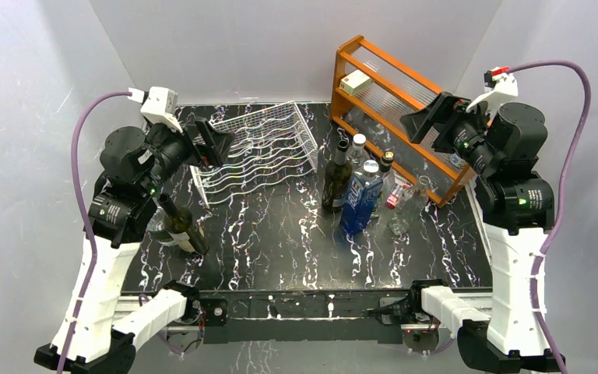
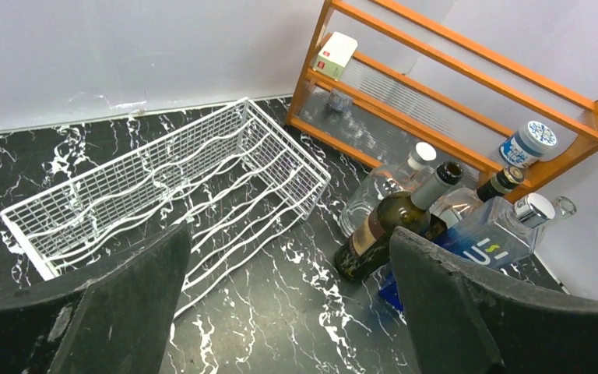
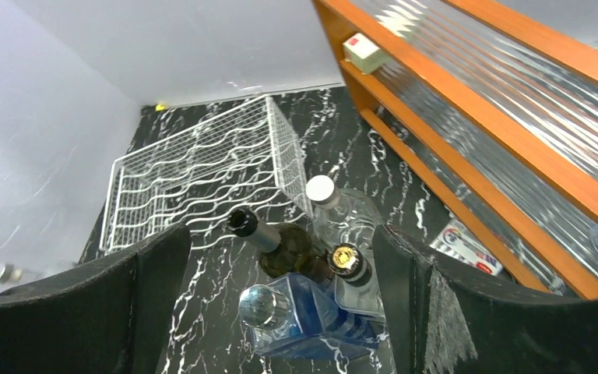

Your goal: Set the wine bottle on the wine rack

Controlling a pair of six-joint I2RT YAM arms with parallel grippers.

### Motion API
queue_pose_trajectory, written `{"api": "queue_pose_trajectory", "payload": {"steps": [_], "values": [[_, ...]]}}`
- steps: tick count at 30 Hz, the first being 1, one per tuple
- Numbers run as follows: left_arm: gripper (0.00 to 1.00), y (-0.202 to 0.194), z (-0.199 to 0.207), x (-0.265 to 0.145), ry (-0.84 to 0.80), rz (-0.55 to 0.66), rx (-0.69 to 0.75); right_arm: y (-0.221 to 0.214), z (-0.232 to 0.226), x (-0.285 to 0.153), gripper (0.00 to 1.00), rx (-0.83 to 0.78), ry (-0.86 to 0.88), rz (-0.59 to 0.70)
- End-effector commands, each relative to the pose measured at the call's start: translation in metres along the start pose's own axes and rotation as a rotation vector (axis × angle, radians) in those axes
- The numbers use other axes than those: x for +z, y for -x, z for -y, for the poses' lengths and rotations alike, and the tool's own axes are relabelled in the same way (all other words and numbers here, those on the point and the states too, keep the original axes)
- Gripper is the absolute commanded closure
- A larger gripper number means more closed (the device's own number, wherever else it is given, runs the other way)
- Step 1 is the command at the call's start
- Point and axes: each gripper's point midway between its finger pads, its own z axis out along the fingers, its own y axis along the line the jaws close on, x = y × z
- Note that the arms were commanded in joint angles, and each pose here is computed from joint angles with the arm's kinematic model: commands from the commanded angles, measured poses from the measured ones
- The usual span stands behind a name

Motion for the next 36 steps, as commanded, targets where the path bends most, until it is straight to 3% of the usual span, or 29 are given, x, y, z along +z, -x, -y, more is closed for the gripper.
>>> {"api": "queue_pose_trajectory", "payload": {"steps": [1,8,16,21,30,36], "values": [[0.02,0.022,0.010,-0.004,-0.047,0.097,0.033,0.013,-0.033,0.005,0.02,-0.077,0.208,0.061],[0.02,0.042,0.025,-0.007,-0.114,0.141,0.068,-0.001,-0.078,0.013,0.07,-0.109,0.537,-0.023],[0.02,0.067,0.036,-0.019,-0.144,0.206,0.050,0.012,-0.103,0.021,0.09,-0.096,0.670,-0.028],[0.02,0.081,0.040,-0.022,-0.148,0.235,0.049,0.002,-0.143,0.035,0.11,-0.127,0.713,-0.050],[0.02,0.127,0.056,-0.059,-0.185,0.397,0.118,-0.095,-0.256,0.057,0.13,-0.247,0.810,-0.202],[0.02,0.158,0.042,-0.086,-0.068,0.513,0.095,-0.167,-0.312,0.051,0.13,-0.306,0.892,-0.279]]}}
